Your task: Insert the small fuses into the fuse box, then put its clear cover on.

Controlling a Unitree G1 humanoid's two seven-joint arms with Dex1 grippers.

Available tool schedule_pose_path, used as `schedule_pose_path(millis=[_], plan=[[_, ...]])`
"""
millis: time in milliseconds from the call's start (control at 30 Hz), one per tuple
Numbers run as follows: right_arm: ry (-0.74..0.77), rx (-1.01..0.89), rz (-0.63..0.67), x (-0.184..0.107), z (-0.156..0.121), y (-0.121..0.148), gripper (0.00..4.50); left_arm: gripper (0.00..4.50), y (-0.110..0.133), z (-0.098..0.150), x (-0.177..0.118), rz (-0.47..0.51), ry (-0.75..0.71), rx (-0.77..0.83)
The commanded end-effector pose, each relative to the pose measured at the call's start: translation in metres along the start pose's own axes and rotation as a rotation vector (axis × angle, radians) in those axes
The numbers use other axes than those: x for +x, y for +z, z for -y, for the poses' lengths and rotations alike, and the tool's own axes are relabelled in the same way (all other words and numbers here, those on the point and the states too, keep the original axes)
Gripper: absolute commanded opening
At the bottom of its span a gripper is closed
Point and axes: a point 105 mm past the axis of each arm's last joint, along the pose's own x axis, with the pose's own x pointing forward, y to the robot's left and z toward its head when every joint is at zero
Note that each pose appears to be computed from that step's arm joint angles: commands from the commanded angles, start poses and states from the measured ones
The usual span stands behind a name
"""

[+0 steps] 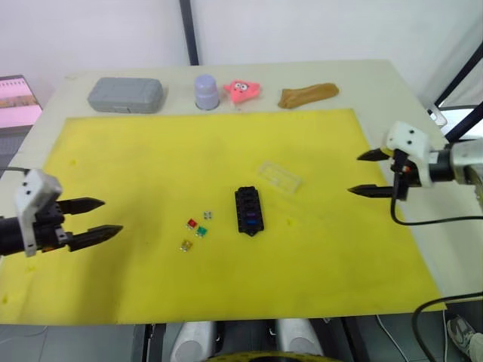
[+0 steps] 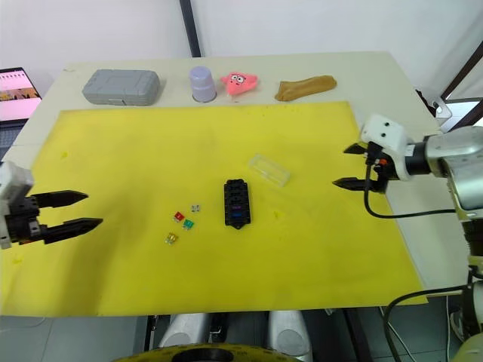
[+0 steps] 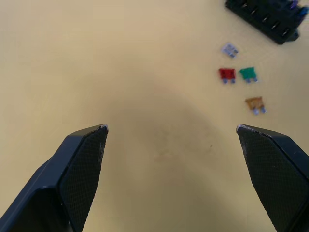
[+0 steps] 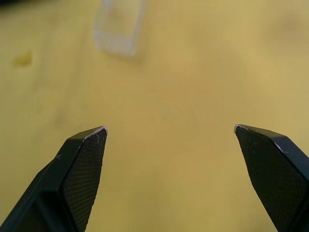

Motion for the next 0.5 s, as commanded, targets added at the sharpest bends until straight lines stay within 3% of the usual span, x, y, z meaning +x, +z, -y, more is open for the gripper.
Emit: schedule_pose_path(millis=[33,233,500], plan=[[0.123,-0.127,0.117,0.011,-0.024,0.049,4.46,4.50,0.006,0.020,0.024,0.063,-0.149,-0.101],[0.338,-0.259,0.240,0.033,-0.074,0.094,4.46,4.50,-0.002,0.061,0.051,0.063,-0.468,-0.434],[0.416,-0.311,0.293,0.044,-0.099,0.112,4.46,4.50,-0.022,0.053,0.064,0.008,-0.501,-0.730]])
